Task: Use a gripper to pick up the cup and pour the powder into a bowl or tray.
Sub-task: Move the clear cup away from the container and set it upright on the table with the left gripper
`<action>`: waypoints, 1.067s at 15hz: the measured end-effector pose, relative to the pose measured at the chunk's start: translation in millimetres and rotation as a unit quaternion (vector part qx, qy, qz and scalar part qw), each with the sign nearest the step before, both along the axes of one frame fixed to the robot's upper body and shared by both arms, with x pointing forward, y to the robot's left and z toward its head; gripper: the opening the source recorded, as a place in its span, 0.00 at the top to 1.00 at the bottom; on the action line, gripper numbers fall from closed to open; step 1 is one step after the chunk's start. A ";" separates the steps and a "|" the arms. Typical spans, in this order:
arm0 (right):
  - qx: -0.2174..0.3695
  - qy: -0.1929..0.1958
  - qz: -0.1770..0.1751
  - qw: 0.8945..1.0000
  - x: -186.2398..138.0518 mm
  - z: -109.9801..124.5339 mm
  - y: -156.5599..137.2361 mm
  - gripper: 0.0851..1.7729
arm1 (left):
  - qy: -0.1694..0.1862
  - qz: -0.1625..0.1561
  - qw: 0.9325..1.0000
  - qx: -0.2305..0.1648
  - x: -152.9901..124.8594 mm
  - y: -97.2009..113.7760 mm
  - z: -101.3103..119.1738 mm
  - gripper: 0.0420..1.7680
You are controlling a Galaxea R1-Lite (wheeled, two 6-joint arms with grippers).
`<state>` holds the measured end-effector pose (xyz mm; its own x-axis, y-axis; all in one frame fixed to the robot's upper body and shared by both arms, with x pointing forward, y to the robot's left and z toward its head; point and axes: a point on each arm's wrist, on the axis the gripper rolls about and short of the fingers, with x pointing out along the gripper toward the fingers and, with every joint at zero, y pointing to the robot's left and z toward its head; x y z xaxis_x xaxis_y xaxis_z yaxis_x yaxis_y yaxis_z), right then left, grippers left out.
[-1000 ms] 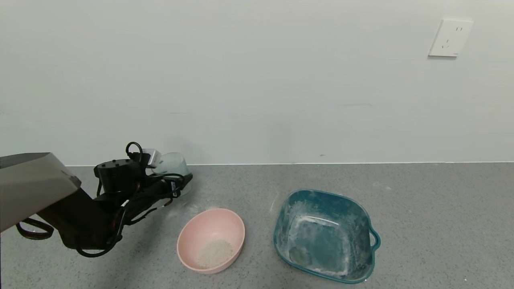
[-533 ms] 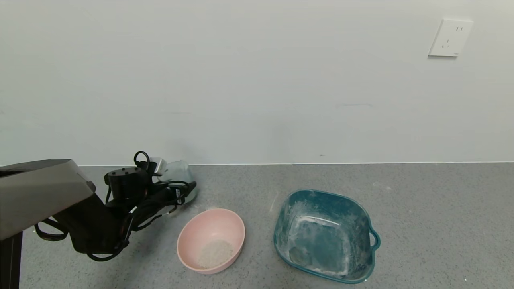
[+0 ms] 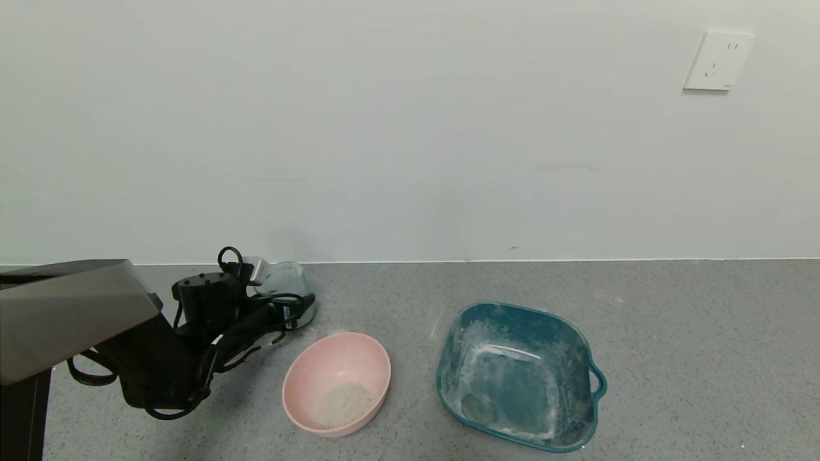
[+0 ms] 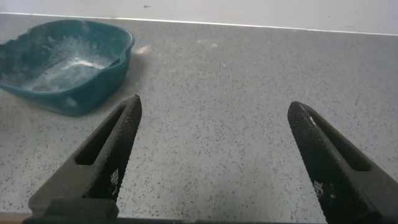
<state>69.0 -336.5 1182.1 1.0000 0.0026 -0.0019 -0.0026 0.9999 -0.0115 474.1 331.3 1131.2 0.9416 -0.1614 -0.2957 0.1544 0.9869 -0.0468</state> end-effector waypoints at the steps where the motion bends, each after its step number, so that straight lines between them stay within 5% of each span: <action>1: 0.000 0.000 0.000 1.000 0.0 0.0 0.0 0.04 | 0.001 0.000 1.000 0.000 -0.2 0.0 -0.3 0.23; 10: 0.000 0.000 0.000 1.000 0.0 -0.1 0.0 0.04 | 0.009 0.007 1.000 0.007 -5.7 0.0 9.8 0.09; 16: 0.000 0.000 0.000 1.000 0.0 0.0 0.0 0.04 | 0.008 0.013 1.000 0.009 -28.0 0.8 58.6 0.06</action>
<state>69.0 -336.5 1182.1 1.0000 0.0021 -0.0023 -0.0022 0.9999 -0.0119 446.1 332.1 1189.8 0.9402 -0.1322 -0.3140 0.1288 0.9912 -0.0316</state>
